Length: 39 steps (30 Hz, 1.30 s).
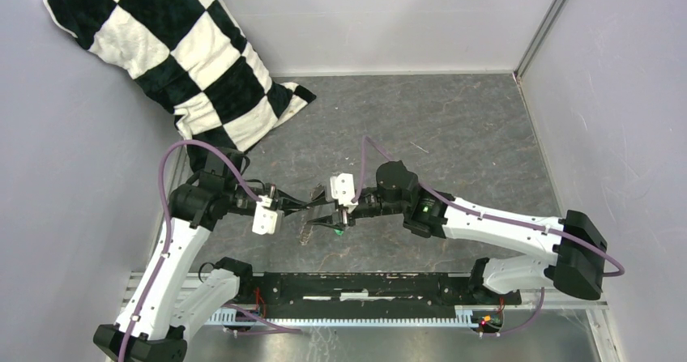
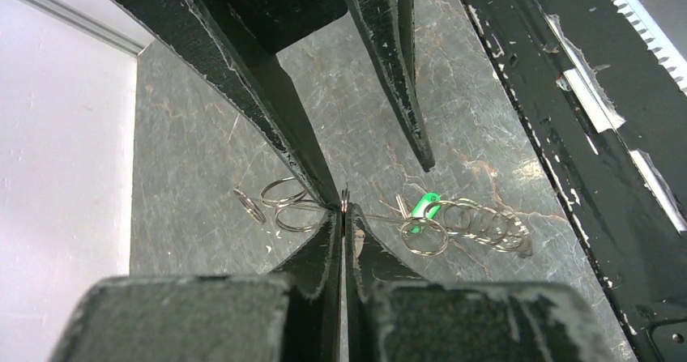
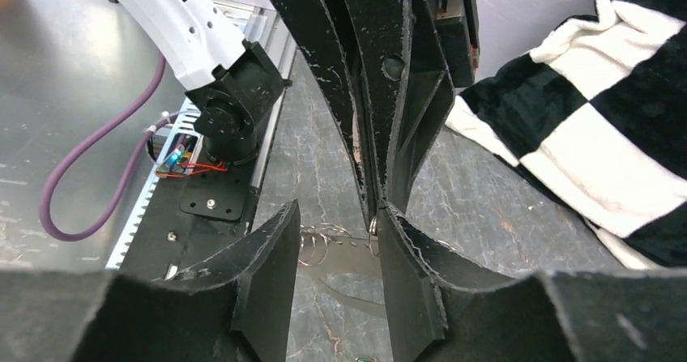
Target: Put the keys on the keyring
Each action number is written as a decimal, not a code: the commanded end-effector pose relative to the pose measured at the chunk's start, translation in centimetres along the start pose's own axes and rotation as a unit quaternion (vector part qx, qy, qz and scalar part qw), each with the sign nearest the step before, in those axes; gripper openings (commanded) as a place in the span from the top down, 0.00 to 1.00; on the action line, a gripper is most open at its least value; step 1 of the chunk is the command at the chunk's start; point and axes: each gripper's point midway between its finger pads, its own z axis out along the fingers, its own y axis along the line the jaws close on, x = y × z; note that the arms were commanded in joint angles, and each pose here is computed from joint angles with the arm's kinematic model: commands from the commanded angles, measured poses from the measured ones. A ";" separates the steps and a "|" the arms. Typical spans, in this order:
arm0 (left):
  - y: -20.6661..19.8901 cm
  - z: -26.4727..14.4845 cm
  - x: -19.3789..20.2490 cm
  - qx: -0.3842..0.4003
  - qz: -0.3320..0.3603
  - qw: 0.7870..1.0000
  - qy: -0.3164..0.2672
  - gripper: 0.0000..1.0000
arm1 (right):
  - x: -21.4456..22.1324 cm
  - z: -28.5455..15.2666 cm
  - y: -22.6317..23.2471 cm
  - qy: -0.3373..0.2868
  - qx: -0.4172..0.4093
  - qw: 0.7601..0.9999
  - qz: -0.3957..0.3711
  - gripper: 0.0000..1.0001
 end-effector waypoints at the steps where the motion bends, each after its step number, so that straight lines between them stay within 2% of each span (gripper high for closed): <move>1: 0.2 0.0 -0.7 -0.004 0.001 1.000 -0.012 0.98 | -1.2 0.4 -1.7 0.003 0.033 0.999 -0.032 0.55; 7: 0.1 0.0 -0.9 -0.004 -0.002 1.000 -0.013 0.98 | -0.4 0.4 -2.2 0.030 0.051 0.997 -0.040 0.64; 17: 0.0 -0.1 -1.3 -0.006 -0.008 1.000 -0.016 0.98 | 0.6 -0.3 -3.6 0.063 0.100 0.991 -0.058 0.66; 19: 0.1 -0.2 -1.4 -0.006 -0.007 1.000 -0.018 0.98 | 0.5 -0.2 -3.7 0.062 0.105 0.991 -0.060 0.70; 26: 0.0 -0.1 -1.7 -0.005 -0.019 0.999 -0.027 0.98 | -1.0 -0.4 -4.0 0.038 0.121 0.990 -0.065 0.99; 27: -0.1 -0.1 -1.7 -0.005 -0.021 0.999 -0.027 0.98 | -1.4 -0.6 -3.9 0.031 0.121 0.990 -0.066 1.00; 34: 0.0 -0.1 -1.4 -0.007 -0.072 0.997 -0.019 0.70 | -2.5 -1.8 -3.1 -0.038 0.136 0.989 -0.052 1.00; 39: 0.4 -0.2 -2.4 -0.012 -0.102 0.994 -0.033 0.66 | -3.4 -2.6 -2.4 -0.094 0.135 0.986 -0.034 1.00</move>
